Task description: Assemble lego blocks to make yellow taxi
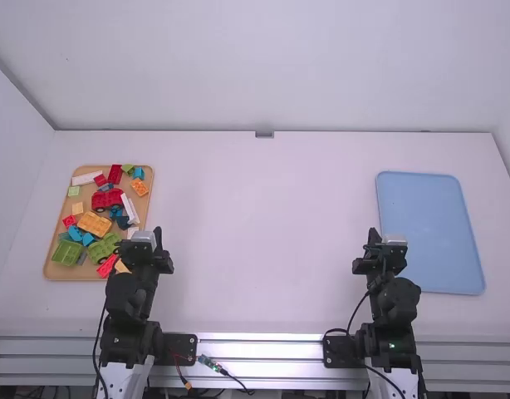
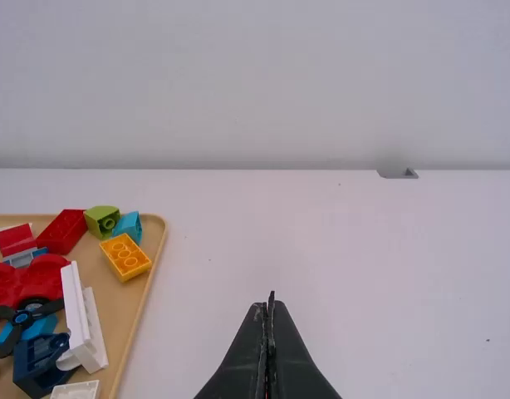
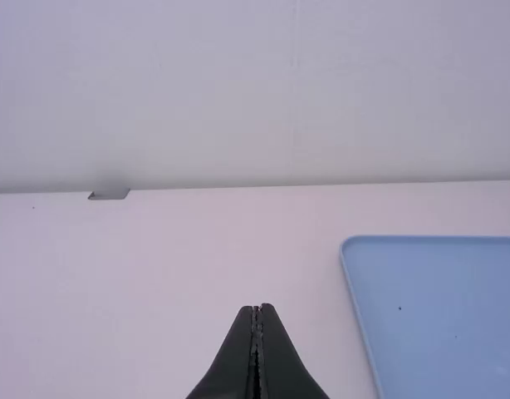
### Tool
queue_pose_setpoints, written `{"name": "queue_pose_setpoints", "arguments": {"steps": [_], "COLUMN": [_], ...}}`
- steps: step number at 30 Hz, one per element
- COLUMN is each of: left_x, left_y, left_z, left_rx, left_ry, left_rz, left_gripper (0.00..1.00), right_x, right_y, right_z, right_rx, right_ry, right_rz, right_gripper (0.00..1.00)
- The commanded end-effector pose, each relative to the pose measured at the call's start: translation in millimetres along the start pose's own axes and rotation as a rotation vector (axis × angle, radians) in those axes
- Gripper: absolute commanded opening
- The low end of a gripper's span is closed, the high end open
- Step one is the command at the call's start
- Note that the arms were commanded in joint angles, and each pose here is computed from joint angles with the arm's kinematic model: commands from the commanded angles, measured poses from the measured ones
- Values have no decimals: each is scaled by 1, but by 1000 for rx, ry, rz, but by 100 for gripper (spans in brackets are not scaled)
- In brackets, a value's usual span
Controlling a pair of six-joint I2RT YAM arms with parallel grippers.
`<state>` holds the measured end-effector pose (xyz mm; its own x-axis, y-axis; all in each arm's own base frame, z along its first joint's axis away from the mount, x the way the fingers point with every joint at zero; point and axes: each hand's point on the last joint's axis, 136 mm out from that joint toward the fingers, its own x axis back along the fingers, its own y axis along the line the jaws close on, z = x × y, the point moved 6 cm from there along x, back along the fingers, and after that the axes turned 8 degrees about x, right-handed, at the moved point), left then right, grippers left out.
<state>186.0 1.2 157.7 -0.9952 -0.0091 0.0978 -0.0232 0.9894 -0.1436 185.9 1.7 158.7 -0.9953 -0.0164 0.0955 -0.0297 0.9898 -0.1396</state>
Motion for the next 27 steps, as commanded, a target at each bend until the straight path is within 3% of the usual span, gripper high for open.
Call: {"name": "queue_pose_setpoints", "arguments": {"steps": [1,15,22,23,27], "left_x": [0,0,-2,-4,-5], "left_y": [0,-2,-4,-6,-6], "left_z": [0,-9,-19,-27,-29], "left_rx": [0,2,4,6,6], "left_ry": [0,30,57,74,80], "left_rz": [0,-1,-3,-3,-3], "left_gripper": [0,9,18,25,27], "right_x": [0,-1,-5,-11,-12], "right_y": [0,0,-1,-1,-1], "right_z": [0,-10,-22,-31,-34], "right_rx": [-1,3,7,8,5], "right_ry": [2,36,74,93,97], "right_rz": [0,-14,-30,-40,-42], "right_gripper": [0,9,19,25,27]}}
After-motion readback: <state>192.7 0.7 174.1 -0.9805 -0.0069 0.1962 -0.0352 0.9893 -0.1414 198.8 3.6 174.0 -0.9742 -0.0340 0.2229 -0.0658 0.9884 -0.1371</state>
